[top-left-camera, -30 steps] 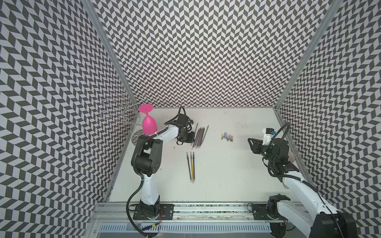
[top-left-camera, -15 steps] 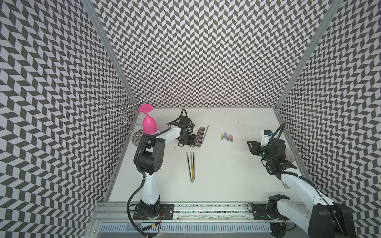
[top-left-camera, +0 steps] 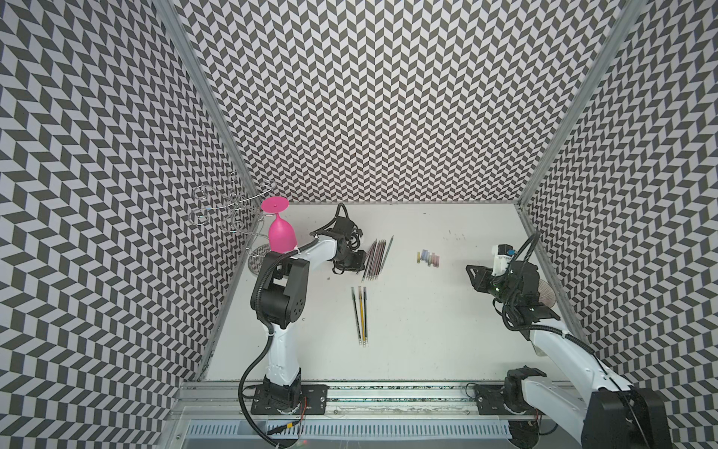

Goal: Remove the protective cover of the pencils
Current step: Place the pencil at the center of the board.

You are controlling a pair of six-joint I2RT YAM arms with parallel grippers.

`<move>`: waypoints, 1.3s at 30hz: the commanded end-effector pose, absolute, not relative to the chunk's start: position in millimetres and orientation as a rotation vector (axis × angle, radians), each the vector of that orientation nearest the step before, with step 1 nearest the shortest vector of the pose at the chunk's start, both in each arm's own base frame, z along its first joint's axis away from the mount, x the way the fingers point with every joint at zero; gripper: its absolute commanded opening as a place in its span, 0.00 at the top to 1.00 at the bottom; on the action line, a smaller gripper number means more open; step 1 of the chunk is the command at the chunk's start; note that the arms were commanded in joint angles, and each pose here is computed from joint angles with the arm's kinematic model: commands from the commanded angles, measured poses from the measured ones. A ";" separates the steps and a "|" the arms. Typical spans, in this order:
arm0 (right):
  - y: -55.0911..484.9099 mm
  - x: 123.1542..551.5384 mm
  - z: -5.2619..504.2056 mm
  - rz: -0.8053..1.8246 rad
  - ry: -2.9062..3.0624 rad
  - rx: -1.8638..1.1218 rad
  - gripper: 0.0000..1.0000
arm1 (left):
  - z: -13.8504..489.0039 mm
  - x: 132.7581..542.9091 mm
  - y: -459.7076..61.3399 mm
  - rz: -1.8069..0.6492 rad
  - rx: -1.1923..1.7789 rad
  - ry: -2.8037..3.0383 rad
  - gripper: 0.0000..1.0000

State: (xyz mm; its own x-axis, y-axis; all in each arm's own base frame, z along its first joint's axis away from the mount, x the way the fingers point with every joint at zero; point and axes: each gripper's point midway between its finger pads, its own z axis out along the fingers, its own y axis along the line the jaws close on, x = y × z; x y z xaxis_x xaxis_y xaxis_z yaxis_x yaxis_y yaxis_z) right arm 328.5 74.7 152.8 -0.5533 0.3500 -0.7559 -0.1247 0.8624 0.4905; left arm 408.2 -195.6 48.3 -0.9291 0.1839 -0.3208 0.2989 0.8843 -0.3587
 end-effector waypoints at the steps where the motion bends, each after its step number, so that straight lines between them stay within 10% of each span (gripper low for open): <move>1: 76.2 333.4 167.5 0.630 2.018 0.144 0.68 | 73.1 416.9 -199.0 -0.662 0.351 2.692 1.00; 18: 77.4 334.0 163.1 0.641 2.031 0.148 0.68 | 34.9 415.0 -182.3 -0.530 0.309 2.825 0.99; 25: 77.8 333.2 164.3 0.643 2.027 0.147 0.68 | 36.9 412.1 -193.2 -0.594 0.346 2.816 0.83; 39: 96.3 332.3 163.6 0.679 2.025 0.050 0.67 | 136.4 416.9 -207.7 -0.738 0.379 2.515 0.88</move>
State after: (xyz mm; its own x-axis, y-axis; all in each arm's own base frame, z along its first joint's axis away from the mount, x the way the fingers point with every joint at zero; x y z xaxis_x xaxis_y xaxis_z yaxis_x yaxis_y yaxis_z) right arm 326.9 83.4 153.0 -0.5663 0.3328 -0.7540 -0.1637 0.8512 0.4987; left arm 408.1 -200.7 71.0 -0.9198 0.1607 -0.3580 0.3126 0.8515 -0.4209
